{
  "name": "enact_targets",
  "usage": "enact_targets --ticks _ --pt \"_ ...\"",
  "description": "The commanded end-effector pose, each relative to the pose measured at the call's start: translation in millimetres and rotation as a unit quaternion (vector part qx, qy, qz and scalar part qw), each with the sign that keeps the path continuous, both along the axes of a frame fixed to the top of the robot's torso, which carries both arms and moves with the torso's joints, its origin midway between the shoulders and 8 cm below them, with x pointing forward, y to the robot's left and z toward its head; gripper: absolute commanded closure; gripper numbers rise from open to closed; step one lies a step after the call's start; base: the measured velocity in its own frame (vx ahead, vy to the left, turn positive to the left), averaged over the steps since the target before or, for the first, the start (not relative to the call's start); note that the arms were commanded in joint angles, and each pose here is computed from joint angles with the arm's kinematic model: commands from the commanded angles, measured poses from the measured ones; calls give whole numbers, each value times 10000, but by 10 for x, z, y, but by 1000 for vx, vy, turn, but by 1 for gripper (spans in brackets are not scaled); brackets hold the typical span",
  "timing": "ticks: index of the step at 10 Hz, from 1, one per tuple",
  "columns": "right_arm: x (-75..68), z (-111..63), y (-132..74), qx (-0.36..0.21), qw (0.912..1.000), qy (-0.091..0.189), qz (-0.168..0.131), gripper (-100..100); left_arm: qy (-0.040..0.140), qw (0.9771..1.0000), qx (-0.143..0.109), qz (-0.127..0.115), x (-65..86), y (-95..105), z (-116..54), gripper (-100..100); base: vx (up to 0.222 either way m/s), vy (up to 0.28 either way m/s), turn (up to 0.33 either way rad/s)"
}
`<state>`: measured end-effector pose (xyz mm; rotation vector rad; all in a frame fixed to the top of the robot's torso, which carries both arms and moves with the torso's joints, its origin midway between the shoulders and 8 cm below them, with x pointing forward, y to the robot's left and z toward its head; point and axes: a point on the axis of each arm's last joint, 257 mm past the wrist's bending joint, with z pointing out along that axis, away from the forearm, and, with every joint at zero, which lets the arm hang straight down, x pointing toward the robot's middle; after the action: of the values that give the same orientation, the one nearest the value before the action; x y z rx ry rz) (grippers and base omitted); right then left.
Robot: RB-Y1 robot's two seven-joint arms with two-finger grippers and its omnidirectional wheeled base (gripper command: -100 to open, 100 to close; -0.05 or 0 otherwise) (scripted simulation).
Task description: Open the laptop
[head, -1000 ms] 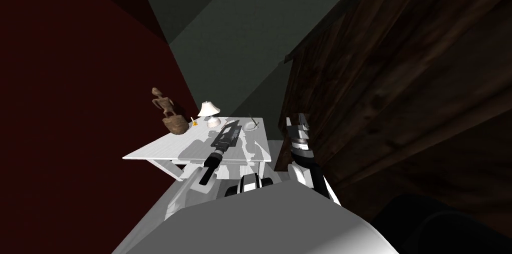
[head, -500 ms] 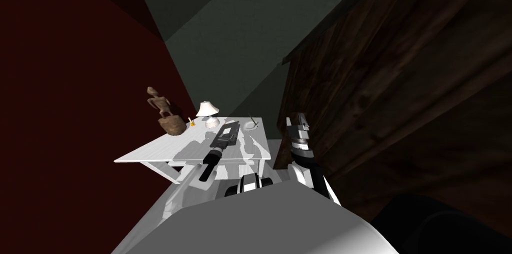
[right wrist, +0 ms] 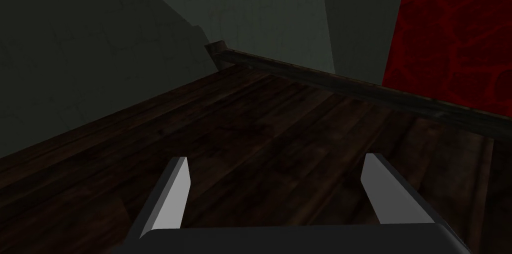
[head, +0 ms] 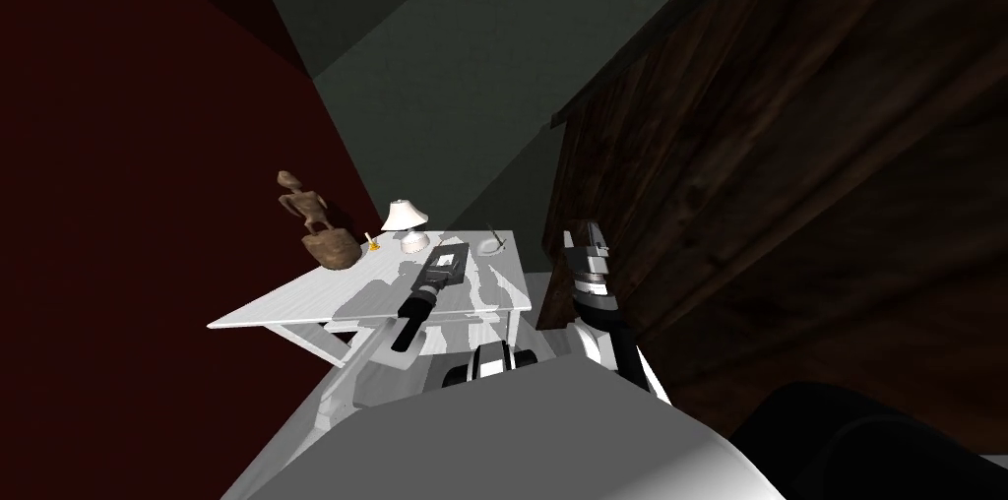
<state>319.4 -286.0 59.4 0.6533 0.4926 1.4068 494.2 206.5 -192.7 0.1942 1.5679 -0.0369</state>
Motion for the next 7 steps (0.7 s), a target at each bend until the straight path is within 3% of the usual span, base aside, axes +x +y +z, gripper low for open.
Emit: enact_targets --ticks 1,2,7 --pt "0 0 0 0 10000 0 0 0 4 10000 -1 36 -3 10 47 -100 -8 10 -19" --pt "0 0 0 0 10000 0 0 0 13 10000 -3 51 -2 17 49 0 0 0 0" --pt "0 0 0 0 10000 0 0 0 13 10000 -2 50 -2 16 48 0 0 0 0"
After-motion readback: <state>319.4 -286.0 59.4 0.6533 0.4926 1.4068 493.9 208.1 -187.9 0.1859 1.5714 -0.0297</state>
